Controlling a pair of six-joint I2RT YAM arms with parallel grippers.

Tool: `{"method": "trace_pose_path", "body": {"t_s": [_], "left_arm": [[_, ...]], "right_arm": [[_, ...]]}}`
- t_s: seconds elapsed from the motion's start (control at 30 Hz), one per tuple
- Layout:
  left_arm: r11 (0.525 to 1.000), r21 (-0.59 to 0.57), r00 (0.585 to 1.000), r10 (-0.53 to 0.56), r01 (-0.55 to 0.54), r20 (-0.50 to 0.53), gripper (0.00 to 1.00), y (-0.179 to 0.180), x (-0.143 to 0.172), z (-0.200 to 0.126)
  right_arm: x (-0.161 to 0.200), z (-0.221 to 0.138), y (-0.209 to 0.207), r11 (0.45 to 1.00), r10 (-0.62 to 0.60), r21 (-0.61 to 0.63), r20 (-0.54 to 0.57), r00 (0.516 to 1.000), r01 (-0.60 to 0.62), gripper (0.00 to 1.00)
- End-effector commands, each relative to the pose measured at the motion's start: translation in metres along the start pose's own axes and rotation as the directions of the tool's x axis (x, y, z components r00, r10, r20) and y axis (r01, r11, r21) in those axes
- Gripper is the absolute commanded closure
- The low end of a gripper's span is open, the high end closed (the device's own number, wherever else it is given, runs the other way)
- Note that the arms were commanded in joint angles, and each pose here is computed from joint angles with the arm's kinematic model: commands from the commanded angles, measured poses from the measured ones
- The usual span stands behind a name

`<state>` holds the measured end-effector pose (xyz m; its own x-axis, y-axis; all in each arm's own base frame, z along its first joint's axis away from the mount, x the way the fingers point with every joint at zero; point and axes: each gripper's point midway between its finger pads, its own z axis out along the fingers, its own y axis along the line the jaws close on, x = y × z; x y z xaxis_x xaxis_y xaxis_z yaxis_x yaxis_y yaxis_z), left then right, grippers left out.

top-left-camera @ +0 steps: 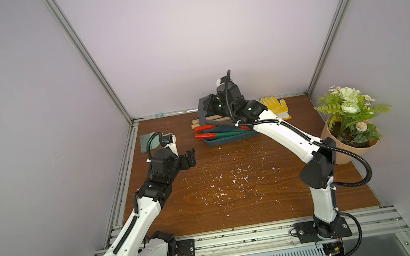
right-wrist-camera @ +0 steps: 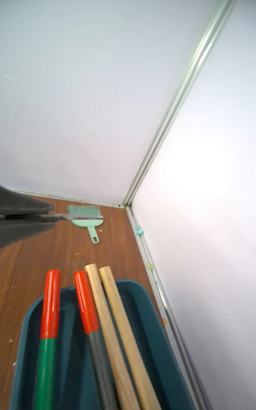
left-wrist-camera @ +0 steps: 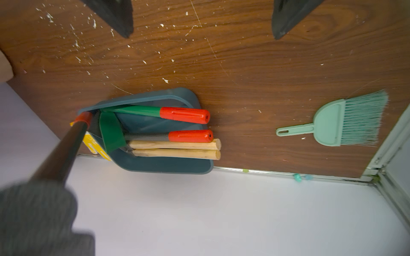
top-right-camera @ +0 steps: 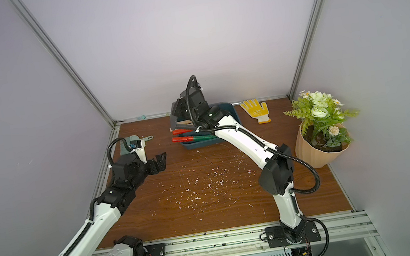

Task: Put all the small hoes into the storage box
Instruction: Pick up the hoe from the center of the board, then place the hoe in the storage box.

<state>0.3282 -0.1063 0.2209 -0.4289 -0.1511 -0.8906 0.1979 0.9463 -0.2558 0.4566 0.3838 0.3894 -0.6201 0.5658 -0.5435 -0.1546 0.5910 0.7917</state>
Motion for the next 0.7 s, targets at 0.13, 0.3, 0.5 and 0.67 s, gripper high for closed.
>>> {"method": "trace_pose_path", "body": {"t_s": [0.13,0.3,0.5,0.67], "left_arm": [[0.978,0.209,0.968,-0.028,-0.025,0.248,0.04,-0.04,-0.051,-0.009],[0.955,0.277,0.925,-0.006,-0.107,0.379,0.04,-0.069,-0.079,-0.01],[0.934,0.294,0.877,0.039,-0.202,0.478,0.04,-0.098,-0.109,-0.002],[0.928,0.292,0.841,0.037,-0.229,0.54,0.04,-0.106,-0.13,0.001]], "right_arm": [[-0.05,-0.036,0.093,0.938,0.224,-0.282,0.041,0.974,-0.204,1.0],[-0.045,-0.047,0.117,0.906,0.249,-0.353,0.001,0.968,-0.233,1.0],[-0.048,-0.06,0.131,0.883,0.259,-0.399,-0.026,0.965,-0.248,1.0],[-0.039,-0.068,0.136,0.875,0.257,-0.407,-0.065,0.964,-0.261,1.0]]}}
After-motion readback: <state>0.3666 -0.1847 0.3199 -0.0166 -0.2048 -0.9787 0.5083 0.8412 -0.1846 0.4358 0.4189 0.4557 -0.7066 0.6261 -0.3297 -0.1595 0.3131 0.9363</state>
